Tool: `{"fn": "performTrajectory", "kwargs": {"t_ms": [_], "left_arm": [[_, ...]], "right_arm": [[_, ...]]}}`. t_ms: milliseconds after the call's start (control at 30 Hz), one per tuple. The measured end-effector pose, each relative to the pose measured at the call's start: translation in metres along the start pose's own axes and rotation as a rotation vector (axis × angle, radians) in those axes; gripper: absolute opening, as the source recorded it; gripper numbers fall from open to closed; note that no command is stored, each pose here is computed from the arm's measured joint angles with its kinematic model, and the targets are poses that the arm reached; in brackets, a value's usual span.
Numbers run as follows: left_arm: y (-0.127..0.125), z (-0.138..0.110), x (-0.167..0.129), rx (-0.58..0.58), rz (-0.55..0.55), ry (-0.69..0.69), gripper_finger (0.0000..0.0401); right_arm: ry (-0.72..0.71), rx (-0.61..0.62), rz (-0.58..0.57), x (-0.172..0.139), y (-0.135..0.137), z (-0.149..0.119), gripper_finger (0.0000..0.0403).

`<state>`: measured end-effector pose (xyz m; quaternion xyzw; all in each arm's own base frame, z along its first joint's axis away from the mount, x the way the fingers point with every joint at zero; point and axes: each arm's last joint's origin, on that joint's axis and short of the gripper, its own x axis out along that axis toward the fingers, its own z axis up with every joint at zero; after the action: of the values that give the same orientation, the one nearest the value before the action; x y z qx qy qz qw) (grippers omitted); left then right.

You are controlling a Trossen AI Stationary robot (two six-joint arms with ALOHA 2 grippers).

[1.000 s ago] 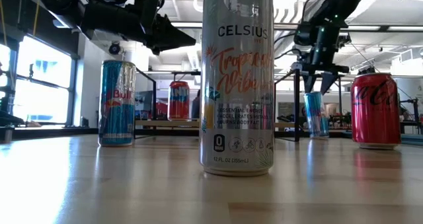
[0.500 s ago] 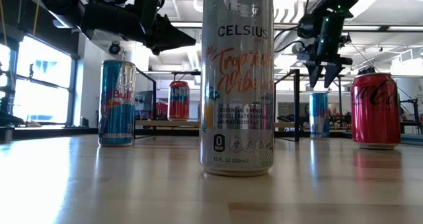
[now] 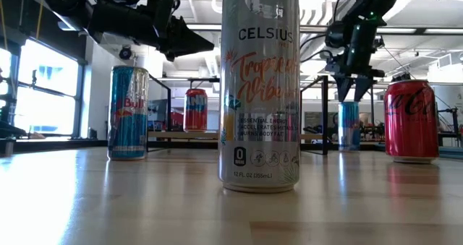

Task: Place canned beverage on shelf
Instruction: Put the top blue soda can on the shelf

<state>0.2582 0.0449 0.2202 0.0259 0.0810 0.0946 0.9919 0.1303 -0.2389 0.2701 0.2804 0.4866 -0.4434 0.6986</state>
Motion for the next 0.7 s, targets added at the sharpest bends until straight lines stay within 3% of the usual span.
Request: {"fn": "performTrajectory", "kwargs": {"t_ms": [533, 700], "left_arm": [[0.000, -0.001, 0.000, -0.007, -0.001, 0.015, 0.0000], [0.000, -0.002, 0.000, -0.008, -0.001, 0.016, 0.0000]], "right_arm": [[0.078, -0.049, 0.025, 0.026, 0.005, 0.005, 0.0296], [0.085, -0.040, 0.012, 0.029, 0.004, 0.006, 0.0279]]}}
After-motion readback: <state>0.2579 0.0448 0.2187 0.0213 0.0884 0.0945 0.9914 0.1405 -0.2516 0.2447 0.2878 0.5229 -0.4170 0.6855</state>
